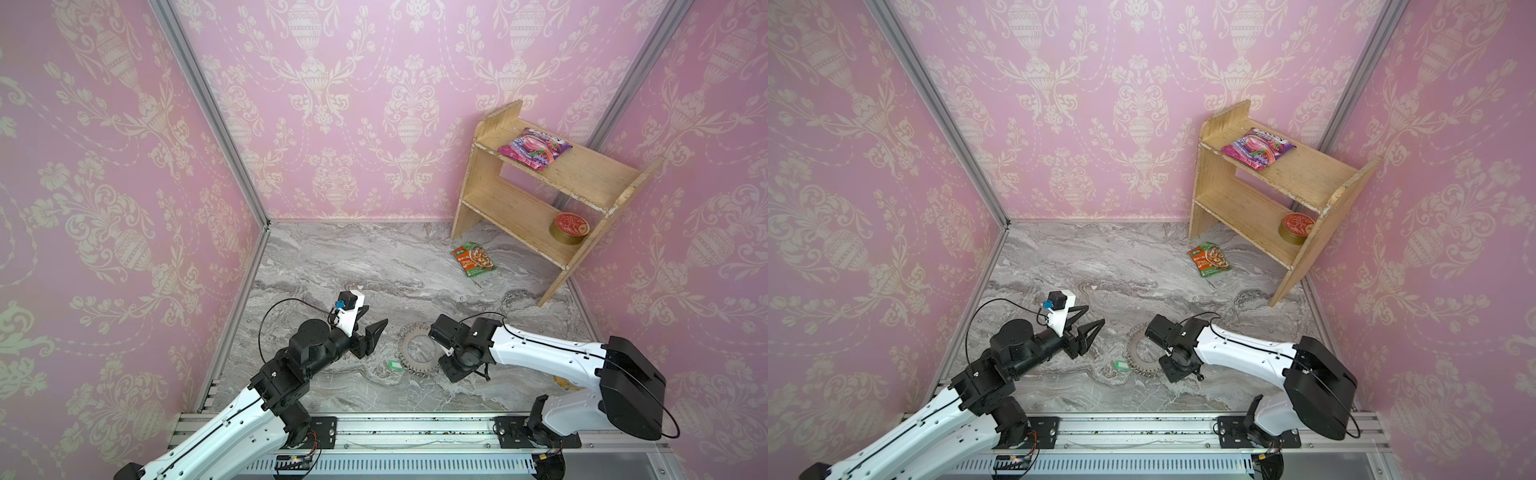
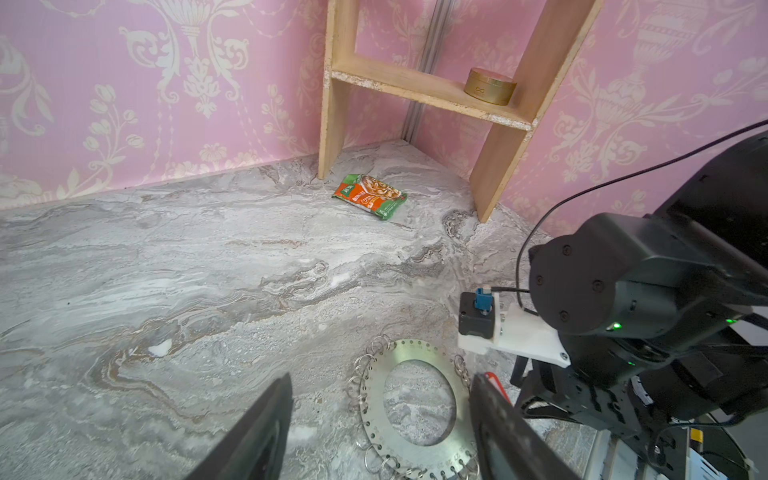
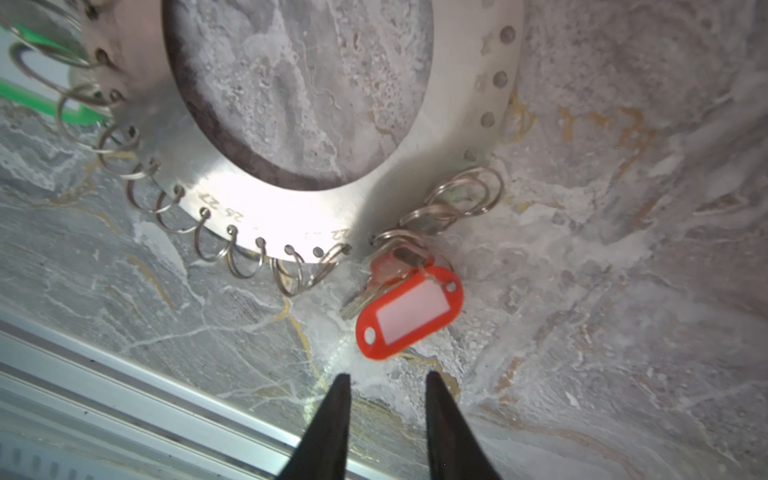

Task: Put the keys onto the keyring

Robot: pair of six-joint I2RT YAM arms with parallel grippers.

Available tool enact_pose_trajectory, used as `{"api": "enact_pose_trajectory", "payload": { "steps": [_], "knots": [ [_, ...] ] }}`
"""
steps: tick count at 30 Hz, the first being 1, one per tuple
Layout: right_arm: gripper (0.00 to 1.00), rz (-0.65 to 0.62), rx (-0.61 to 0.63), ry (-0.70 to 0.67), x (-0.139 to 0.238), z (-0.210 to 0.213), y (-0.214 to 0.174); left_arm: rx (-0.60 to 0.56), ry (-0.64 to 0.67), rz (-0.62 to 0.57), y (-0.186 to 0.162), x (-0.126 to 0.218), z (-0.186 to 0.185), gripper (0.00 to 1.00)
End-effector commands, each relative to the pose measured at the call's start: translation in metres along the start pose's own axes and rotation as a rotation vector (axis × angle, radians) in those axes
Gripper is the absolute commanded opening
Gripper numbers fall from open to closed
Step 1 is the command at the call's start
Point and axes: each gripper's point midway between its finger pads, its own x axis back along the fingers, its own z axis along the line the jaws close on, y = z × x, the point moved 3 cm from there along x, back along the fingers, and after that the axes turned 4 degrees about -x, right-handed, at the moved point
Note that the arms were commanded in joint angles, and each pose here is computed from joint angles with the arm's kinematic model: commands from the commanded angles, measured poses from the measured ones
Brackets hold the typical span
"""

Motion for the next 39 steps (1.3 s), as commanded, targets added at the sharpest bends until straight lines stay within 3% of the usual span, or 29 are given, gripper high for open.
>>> {"api": "enact_pose_trajectory", "payload": {
  "steps": [1,7,15,23,32,36,39],
  "knots": [
    [0.37,-0.037,-0.042,-0.050,0.009,-0.015,-0.002,-0.012,0.094,0.037,-0.003,0.001,0.012,0.71],
    [0.46,-0.177,-0.091,-0.061,0.035,-0.036,0.015,-0.044,0.223,0.072,-0.003,-0.001,0.030,0.74],
    [0.68,-0.483,-0.196,-0.115,0.077,-0.093,0.045,-0.085,0.414,0.098,-0.002,-0.005,0.063,0.88],
    [0.81,-0.674,-0.299,-0.163,0.099,-0.151,0.080,-0.155,0.576,0.018,0.005,-0.004,0.092,0.98],
    [0.92,-0.838,-0.373,-0.314,0.080,-0.208,0.102,-0.226,0.757,0.012,-0.012,-0.010,0.129,0.99],
    [0.93,-0.978,-0.314,-0.387,0.061,-0.220,0.099,-0.219,0.846,-0.008,-0.017,-0.006,0.151,0.99],
    [0.94,-1.015,-0.316,-0.379,0.060,-0.224,0.101,-0.216,0.891,-0.020,-0.024,-0.002,0.167,0.99]
  ]
}}
